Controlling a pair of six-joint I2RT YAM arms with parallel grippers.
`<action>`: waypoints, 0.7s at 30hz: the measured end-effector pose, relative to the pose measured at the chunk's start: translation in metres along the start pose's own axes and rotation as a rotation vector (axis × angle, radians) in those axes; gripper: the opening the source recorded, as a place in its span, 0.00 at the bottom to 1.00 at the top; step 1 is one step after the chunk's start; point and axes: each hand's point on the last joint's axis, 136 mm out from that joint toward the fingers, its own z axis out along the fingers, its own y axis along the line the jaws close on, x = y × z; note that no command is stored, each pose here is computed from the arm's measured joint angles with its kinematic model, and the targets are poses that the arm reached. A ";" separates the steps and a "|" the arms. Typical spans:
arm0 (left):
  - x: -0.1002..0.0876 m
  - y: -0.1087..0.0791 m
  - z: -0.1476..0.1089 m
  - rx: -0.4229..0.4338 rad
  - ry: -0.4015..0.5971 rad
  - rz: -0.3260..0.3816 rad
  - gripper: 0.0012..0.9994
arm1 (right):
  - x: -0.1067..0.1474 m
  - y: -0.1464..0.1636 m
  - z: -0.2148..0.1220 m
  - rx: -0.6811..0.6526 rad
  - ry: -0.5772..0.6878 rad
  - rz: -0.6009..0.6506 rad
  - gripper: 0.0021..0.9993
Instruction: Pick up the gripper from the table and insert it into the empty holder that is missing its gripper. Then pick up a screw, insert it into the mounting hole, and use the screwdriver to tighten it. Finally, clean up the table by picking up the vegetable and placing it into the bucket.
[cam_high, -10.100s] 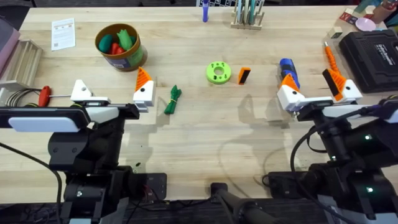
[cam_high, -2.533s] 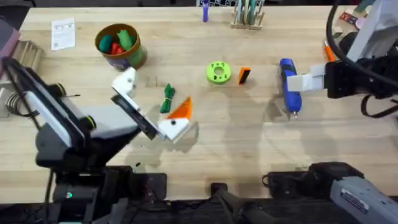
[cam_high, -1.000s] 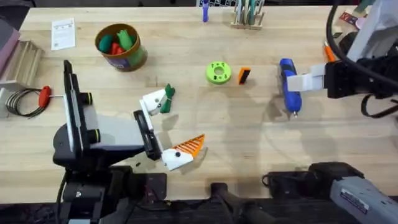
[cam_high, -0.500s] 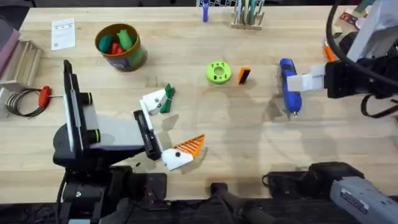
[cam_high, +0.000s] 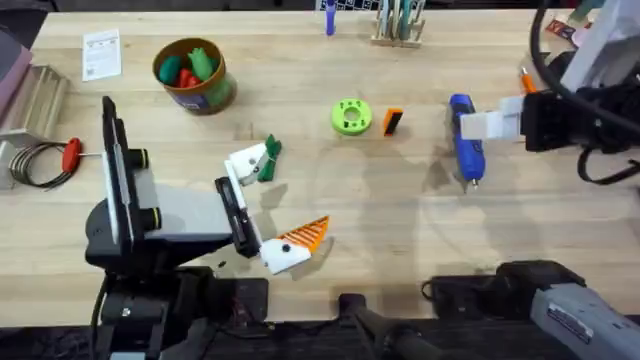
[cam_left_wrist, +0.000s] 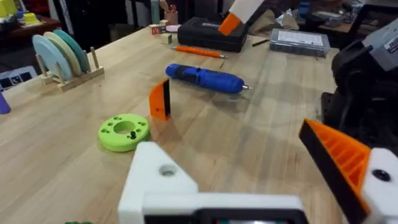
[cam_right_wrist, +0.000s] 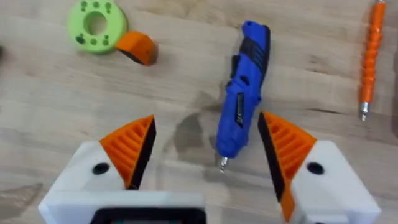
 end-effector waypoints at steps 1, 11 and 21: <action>0.000 0.000 0.000 0.000 0.000 0.000 0.99 | -0.002 0.002 0.000 -0.010 -0.010 0.010 0.99; 0.000 0.000 0.000 0.000 0.000 0.000 0.99 | -0.004 0.011 -0.002 -0.013 -0.007 0.223 0.99; 0.000 0.000 0.000 0.000 0.000 0.003 0.99 | -0.022 0.059 -0.010 -0.016 0.068 0.268 0.99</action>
